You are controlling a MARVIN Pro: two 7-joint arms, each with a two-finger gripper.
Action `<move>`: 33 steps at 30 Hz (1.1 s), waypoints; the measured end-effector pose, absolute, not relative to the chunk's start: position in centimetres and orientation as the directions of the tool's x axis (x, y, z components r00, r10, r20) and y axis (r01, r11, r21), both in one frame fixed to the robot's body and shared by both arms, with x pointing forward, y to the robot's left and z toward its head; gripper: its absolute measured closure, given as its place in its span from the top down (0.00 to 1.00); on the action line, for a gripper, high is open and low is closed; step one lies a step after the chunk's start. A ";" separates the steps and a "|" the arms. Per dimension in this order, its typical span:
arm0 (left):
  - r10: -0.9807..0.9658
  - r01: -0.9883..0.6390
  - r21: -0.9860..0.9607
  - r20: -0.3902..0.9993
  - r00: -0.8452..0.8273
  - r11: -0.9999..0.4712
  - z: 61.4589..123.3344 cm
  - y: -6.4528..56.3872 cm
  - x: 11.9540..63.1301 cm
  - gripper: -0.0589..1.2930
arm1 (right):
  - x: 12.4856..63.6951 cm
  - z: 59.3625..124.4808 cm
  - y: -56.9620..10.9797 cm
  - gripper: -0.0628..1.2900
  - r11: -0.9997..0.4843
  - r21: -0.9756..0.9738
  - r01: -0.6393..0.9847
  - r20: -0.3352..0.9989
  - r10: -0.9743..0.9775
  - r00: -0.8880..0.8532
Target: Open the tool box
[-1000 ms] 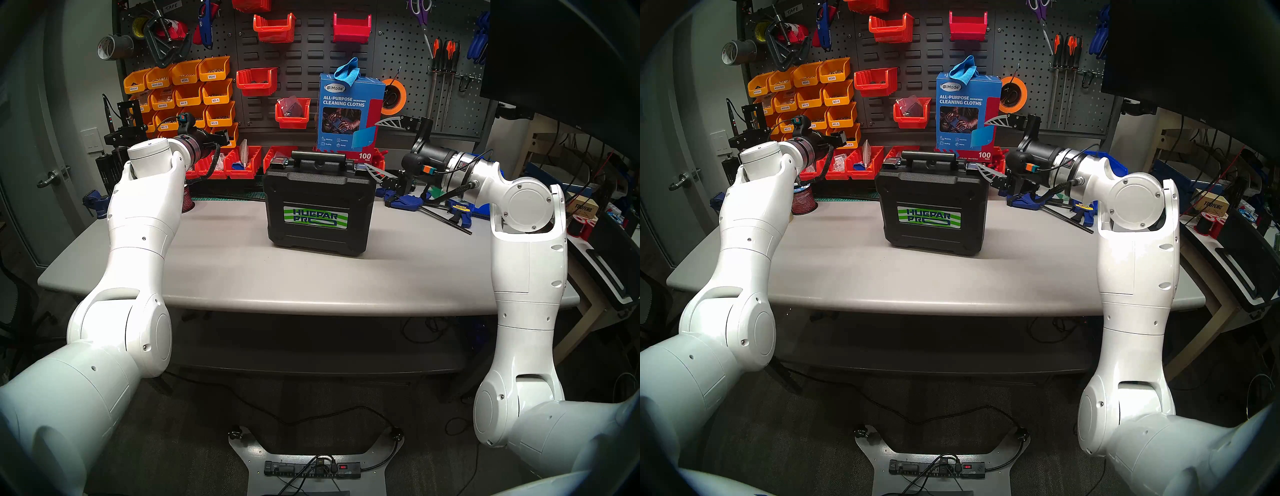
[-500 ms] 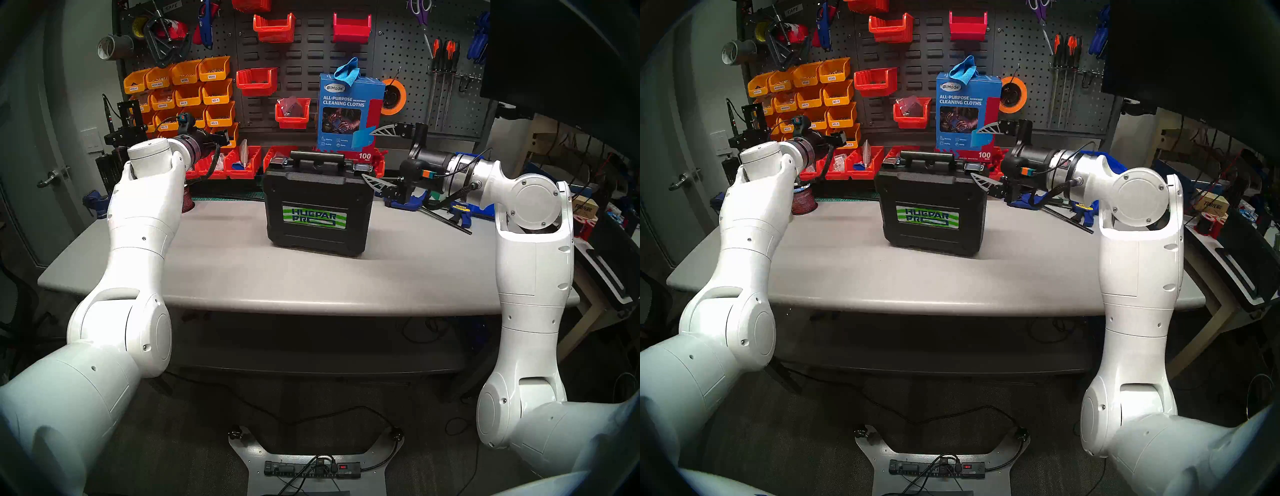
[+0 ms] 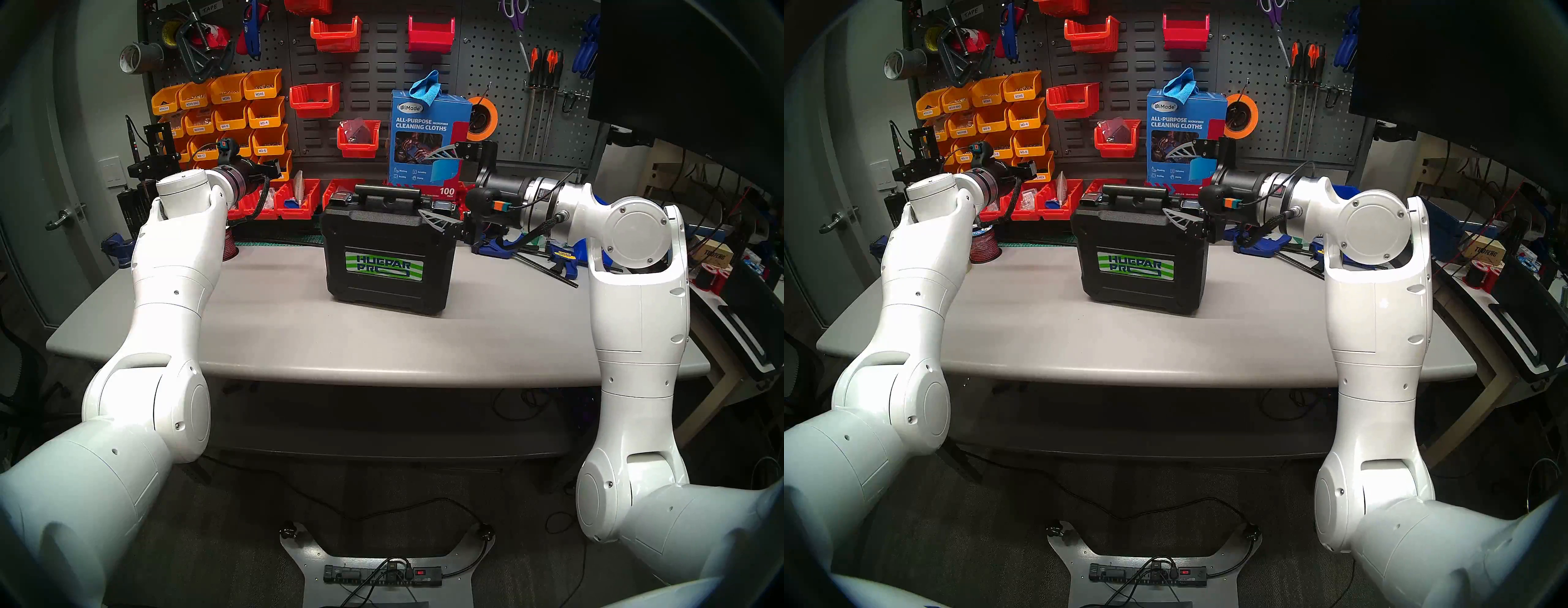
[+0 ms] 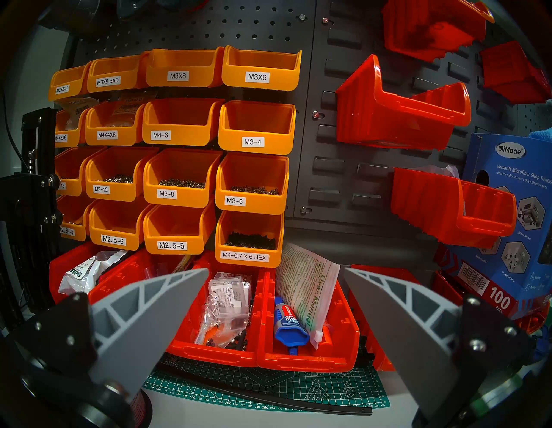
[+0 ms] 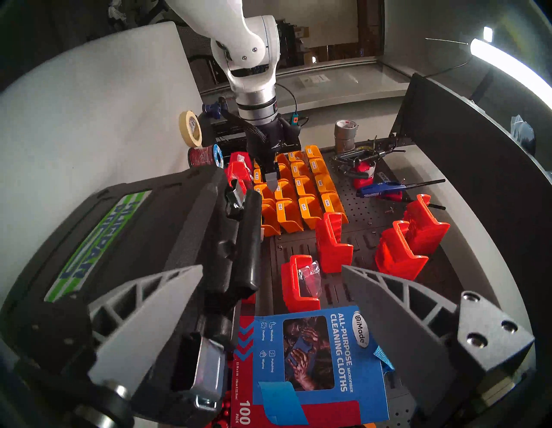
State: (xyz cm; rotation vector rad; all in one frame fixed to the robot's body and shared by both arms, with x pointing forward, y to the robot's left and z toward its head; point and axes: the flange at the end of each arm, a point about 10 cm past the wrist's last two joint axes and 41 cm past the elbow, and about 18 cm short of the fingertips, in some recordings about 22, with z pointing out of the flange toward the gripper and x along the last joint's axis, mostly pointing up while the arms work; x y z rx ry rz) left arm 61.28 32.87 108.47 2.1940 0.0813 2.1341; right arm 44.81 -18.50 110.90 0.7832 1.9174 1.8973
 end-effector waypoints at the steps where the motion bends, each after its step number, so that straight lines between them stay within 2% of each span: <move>1: 0.094 -0.018 0.094 0.995 0.029 -0.995 108.5 32.9 61.3 0.96 | 44.9 110.9 -18.3 0.94 -0.038 0.988 0.148 0.142 0.590 -0.795; 33: 0.094 -0.017 0.094 0.995 0.029 -0.995 108.5 32.9 61.3 0.96 | 49.5 106.4 -14.3 0.94 0.009 0.993 0.121 0.090 0.619 -0.780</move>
